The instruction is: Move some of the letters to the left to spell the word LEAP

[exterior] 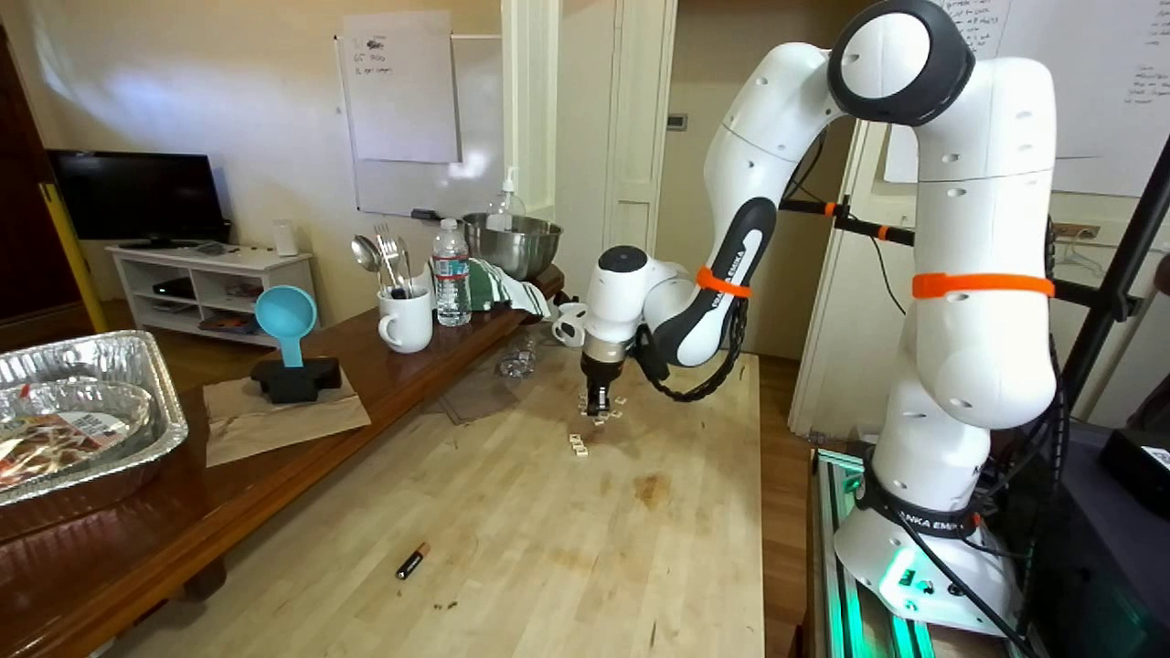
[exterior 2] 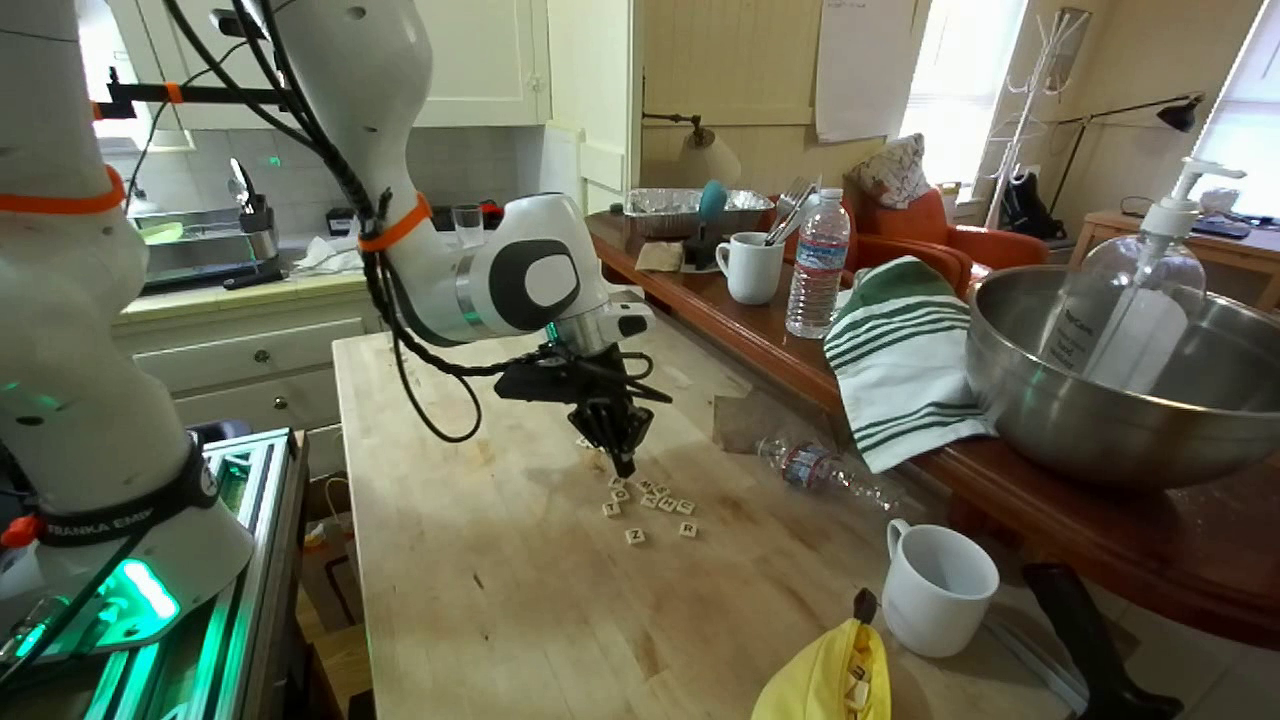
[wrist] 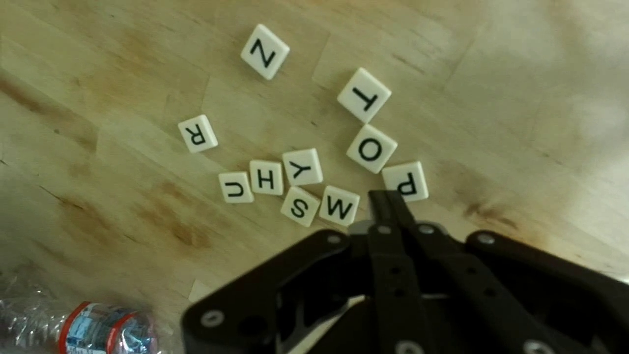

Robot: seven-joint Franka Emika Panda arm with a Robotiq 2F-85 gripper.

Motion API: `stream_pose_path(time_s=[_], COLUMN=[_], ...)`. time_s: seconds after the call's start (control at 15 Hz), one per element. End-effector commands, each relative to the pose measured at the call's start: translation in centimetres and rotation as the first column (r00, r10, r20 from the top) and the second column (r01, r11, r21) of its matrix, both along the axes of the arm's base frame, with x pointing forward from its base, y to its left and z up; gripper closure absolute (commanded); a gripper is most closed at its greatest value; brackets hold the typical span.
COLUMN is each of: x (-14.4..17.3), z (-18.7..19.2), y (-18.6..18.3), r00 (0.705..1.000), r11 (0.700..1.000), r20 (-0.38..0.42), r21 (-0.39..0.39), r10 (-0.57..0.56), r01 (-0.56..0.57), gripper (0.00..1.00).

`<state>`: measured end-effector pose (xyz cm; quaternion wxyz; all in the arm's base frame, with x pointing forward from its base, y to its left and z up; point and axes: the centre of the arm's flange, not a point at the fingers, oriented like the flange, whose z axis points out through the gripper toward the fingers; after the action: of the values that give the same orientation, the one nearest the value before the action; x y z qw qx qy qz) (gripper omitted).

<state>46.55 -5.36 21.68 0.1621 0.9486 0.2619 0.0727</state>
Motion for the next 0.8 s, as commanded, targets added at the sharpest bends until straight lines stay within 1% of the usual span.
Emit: stream_pose_path(time_s=[0.0,0.33,0.73], x=[0.1,0.1,0.0], z=[-0.9,-1.8,-1.9], y=[-0.6,-0.8,-0.1], r00=[0.999,0.998,0.996], r11=[1.0,0.999,0.998], r20=[-0.035,-0.053,-0.062], r21=[-0.02,-0.023,0.003], r10=[-0.017,-0.027,-0.058], r01=[0.016,0.026,0.058], gripper=[1.0,1.0,1.0])
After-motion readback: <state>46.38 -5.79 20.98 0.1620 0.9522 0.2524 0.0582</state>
